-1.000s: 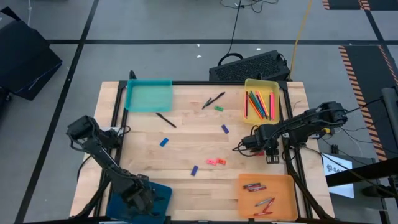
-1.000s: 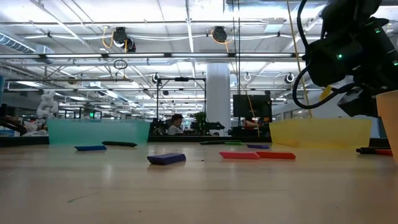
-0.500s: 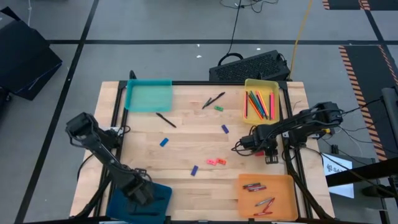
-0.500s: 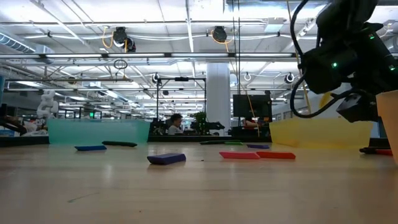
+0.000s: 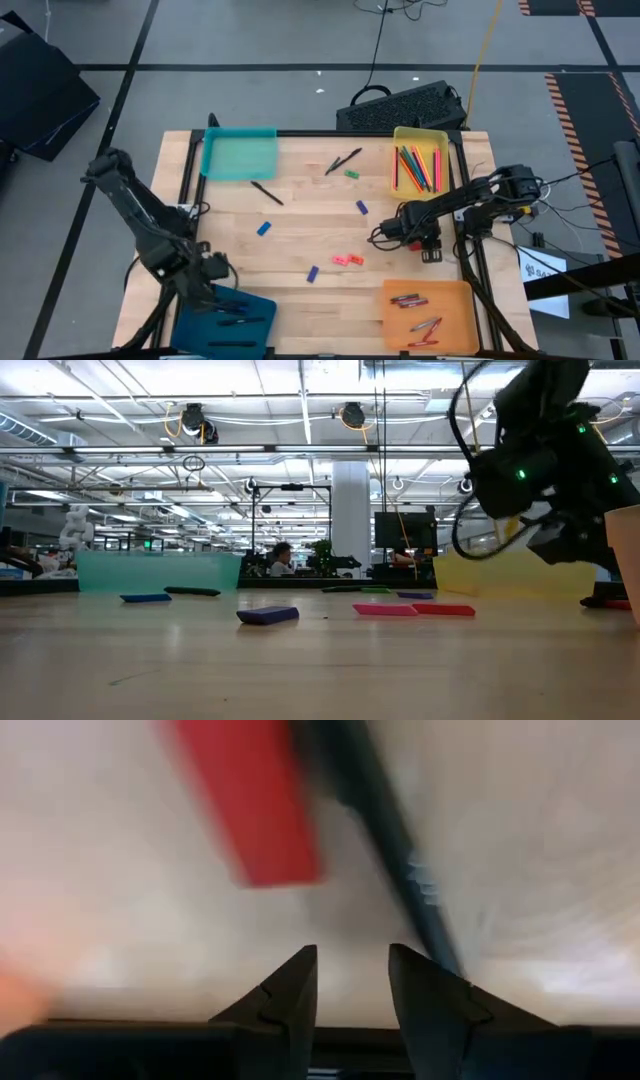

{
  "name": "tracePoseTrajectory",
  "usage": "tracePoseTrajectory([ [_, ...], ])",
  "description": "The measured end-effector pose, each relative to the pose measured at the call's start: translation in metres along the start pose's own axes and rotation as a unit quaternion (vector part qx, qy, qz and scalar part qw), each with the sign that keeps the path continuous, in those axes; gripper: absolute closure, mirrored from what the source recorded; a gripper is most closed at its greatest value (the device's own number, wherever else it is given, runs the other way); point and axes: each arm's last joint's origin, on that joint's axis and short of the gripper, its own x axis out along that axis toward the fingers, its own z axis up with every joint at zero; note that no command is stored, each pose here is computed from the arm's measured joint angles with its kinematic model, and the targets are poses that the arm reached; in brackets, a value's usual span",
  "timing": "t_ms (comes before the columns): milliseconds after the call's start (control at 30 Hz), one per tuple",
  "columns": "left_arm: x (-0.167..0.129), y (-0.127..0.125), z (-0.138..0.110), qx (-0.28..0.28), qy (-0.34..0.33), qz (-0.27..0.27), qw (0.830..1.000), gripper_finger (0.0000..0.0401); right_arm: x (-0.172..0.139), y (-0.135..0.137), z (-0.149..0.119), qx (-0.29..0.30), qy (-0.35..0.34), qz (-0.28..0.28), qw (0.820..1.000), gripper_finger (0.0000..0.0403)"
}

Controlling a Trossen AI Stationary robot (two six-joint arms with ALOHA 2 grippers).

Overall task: Sort crayons/erasers/pens/pencils in bins
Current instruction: Put the black pen into the blue bin

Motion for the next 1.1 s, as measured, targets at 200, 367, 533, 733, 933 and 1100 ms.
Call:
tracePoseTrajectory([
  [200, -0.017, 0.007, -0.003, -0.023, -0.066, -0.013, 0.997, 0.0260, -0.026, 0.003, -0.007, -0.049, -0.014, 0.001, 0.999, 0.0284],
  [367, -0.017, 0.008, -0.002, -0.021, -0.083, -0.008, 0.996, 0.0261, -0.024, 0.001, -0.007, -0.088, -0.023, -0.028, 0.995, 0.0284],
  [533, -0.017, 0.008, -0.002, -0.025, -0.090, -0.005, 0.996, 0.0261, -0.014, -0.003, 0.001, -0.106, -0.061, -0.066, 0.990, 0.0284],
  [733, -0.017, 0.008, -0.002, -0.023, -0.090, -0.005, 0.996, 0.0261, -0.011, -0.006, 0.008, -0.119, -0.096, -0.104, 0.983, 0.0287],
  [933, -0.018, 0.009, -0.001, -0.026, -0.112, 0.004, 0.993, 0.0261, -0.008, -0.006, 0.012, -0.142, -0.115, -0.100, 0.978, 0.0326],
  [1100, -0.023, 0.012, -0.001, -0.026, -0.154, 0.009, 0.988, 0.0261, -0.009, -0.006, 0.012, -0.142, -0.116, -0.103, 0.978, 0.0372],
])
